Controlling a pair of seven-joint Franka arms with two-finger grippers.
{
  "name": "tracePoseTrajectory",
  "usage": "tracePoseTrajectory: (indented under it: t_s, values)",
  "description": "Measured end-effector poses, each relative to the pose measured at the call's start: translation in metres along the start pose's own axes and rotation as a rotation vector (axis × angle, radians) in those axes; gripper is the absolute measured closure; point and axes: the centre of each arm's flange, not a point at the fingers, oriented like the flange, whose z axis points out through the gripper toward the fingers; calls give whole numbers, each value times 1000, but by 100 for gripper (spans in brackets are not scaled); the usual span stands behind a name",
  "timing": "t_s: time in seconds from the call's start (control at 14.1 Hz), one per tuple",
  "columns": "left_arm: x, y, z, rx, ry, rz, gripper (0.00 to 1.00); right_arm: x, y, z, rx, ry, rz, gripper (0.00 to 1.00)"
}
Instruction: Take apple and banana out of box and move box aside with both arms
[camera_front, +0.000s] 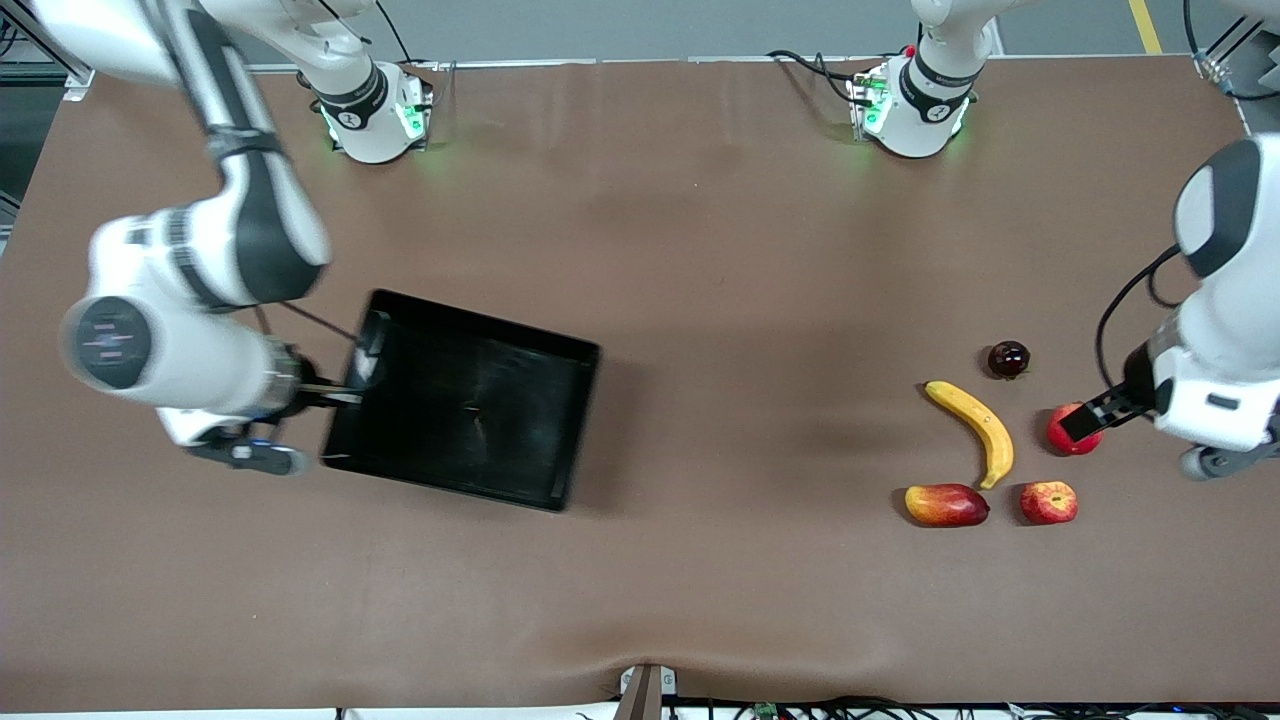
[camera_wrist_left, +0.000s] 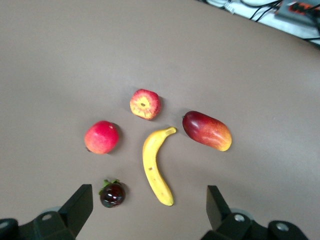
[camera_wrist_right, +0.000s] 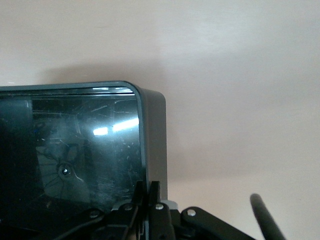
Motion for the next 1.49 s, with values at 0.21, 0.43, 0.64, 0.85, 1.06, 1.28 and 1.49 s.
tracePoseTrajectory:
  t_s: [0.21,0.43,0.64,0.85,1.06,1.28,1.49]
  values:
    - [-8,-11,-48,8,54,99,0,10,72,15,8,-46,-53,94]
    - [-24,-10,-77,-26,41,108,0,26,175,33,45,-59,-111,94]
    - [-40,-16,-102,-59,-1,90,0,32,253,55,74,-30,-138,94]
    - [-55,-17,-120,-100,-40,83,0,39,286,89,93,-12,-173,94]
    - [-74,-31,-139,-149,-91,78,0,43,320,127,175,-12,-166,94]
    - [-91,-31,-148,-144,-87,109,0,44,340,152,213,-21,-133,94]
    - [-106,-26,-154,-144,-87,138,0,42,342,168,217,-12,-125,94]
